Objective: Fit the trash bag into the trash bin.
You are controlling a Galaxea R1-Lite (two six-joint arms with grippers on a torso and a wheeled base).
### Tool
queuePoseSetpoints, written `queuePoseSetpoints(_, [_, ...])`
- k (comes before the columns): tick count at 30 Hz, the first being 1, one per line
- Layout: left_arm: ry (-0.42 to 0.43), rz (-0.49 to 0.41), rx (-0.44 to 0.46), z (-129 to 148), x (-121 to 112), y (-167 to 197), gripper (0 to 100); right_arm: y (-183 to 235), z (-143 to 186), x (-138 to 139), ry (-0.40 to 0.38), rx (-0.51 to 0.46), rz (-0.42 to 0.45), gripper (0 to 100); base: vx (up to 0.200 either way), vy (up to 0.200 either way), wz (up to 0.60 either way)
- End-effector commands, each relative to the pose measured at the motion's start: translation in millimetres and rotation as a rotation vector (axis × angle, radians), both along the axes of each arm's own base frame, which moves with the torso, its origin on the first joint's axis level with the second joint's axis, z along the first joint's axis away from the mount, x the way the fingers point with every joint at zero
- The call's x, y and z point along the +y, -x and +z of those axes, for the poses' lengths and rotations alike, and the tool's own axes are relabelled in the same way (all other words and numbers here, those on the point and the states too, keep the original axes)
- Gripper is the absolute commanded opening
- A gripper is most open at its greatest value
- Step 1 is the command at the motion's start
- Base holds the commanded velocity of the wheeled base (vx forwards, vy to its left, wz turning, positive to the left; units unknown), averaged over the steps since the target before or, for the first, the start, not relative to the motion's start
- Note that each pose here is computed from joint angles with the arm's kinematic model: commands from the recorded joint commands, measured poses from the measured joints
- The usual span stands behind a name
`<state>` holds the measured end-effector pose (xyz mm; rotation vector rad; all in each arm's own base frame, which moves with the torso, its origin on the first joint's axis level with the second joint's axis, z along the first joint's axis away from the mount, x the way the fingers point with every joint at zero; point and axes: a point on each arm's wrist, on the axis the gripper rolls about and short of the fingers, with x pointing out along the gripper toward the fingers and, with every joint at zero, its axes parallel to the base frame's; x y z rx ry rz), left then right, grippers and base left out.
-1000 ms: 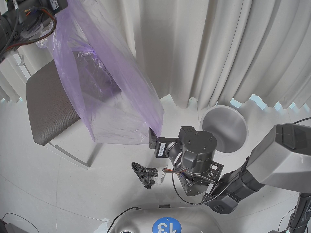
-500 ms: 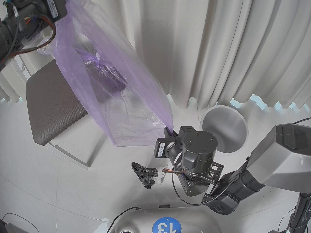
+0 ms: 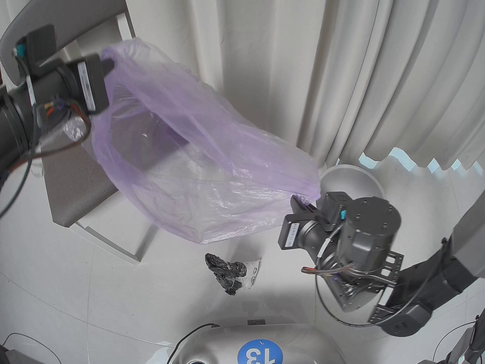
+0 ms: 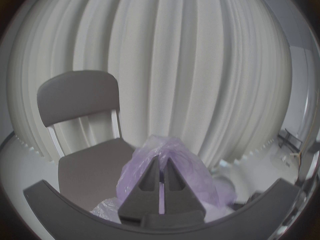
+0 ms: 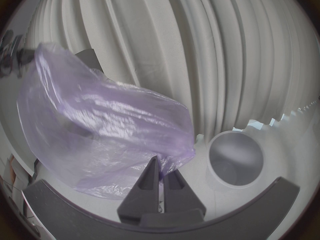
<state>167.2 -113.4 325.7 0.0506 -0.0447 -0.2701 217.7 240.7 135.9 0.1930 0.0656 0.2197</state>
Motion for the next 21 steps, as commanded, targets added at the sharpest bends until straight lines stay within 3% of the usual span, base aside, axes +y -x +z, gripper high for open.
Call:
queuePoseSetpoints(1, [-0.092,-0.049,0.131,-27,6,2,0,24,25,-54,0.011,-0.004,-0.062,0,0.000,0.000,0.00])
queuePoseSetpoints(7, [-0.138,-0.149,0.215,-46,-3,-6,0,51,32,-90,0.088,0.068,-0.063,0,0.000,0.000,0.00])
queuePoseSetpoints(13, [-0.164,-0.213,0.252,-58,-27,-21,0,90,60,-125,0.170,0.107,0.099,0,0.000,0.000,0.00])
queuePoseSetpoints(20, [-0.155,-0.313,0.231,-61,-57,-31,0,97,81,-131,0.201,0.090,0.152,0,0.000,0.000,0.00])
queuePoseSetpoints(21, [-0.151,-0.343,0.217,-61,-70,-36,0,95,86,-128,0.210,0.075,0.165,0,0.000,0.000,0.00])
